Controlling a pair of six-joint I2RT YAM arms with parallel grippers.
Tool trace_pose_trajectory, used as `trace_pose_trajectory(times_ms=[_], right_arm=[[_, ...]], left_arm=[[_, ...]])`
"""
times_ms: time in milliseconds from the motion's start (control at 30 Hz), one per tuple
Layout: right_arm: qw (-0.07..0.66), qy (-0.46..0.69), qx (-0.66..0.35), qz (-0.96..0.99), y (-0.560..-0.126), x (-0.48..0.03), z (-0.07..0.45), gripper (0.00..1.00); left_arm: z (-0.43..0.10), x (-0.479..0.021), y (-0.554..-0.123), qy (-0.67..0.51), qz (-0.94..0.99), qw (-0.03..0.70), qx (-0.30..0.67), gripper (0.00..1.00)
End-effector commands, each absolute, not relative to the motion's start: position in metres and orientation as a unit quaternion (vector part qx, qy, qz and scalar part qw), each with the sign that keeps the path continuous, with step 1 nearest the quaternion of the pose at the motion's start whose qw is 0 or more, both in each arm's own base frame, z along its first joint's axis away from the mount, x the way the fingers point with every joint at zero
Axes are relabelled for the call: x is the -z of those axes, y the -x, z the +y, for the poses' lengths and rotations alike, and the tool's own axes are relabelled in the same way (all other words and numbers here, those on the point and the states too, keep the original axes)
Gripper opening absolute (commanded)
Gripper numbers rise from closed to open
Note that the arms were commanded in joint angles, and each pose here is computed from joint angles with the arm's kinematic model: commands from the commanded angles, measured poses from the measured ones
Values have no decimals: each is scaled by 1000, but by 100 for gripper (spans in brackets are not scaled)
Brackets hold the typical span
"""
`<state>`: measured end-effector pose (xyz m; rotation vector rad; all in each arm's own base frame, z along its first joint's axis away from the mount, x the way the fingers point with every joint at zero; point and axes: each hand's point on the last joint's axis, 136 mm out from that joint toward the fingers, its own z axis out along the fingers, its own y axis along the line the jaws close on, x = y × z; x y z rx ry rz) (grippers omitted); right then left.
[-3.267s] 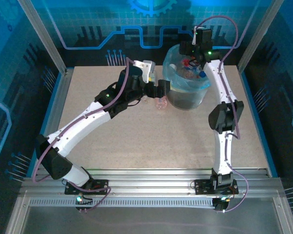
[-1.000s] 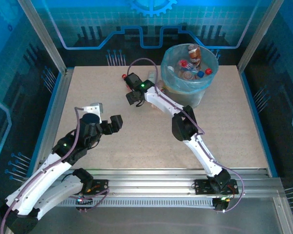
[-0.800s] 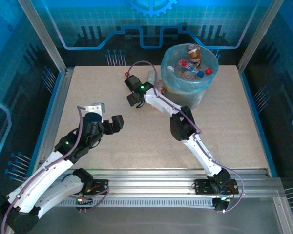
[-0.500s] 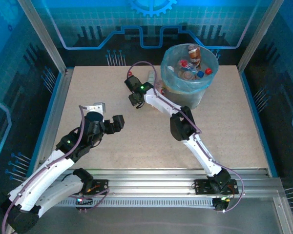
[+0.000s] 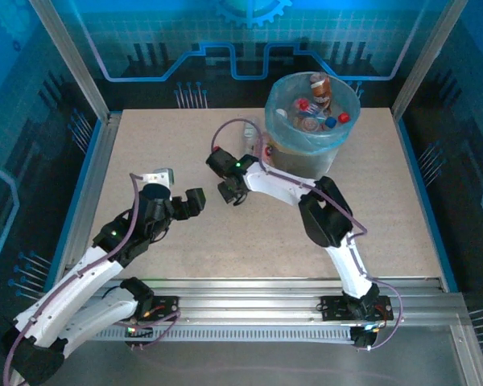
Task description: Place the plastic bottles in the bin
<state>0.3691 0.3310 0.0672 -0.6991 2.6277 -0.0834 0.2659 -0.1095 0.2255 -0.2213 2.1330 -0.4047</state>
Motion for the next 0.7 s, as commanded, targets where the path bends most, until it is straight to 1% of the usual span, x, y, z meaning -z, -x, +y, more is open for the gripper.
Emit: trace_pose_trajectory(times_ms=[0,100,167,267,433,667], right_arm=[[228,231,3,946,-353,-72,329,58],[227,226,0,947,-337,-63,321,62],[233,228,5,945,-329,-60,319,67],[248,232,5,941,-327,-60,321,73],[256,232,-1,938,-333,-67,329,83],[262,229,12,937,-361,-77,338,95]], left_arm=[[-116,-250,-276,89,849,485,188,98],[-120,-251,-279,87,849,485,192,98],[-122,-252,-281,86,850,482,194,98],[-125,-252,-283,83,850,480,198,98],[-128,-251,-285,83,852,476,202,98],[-127,-249,-281,86,851,475,205,98]])
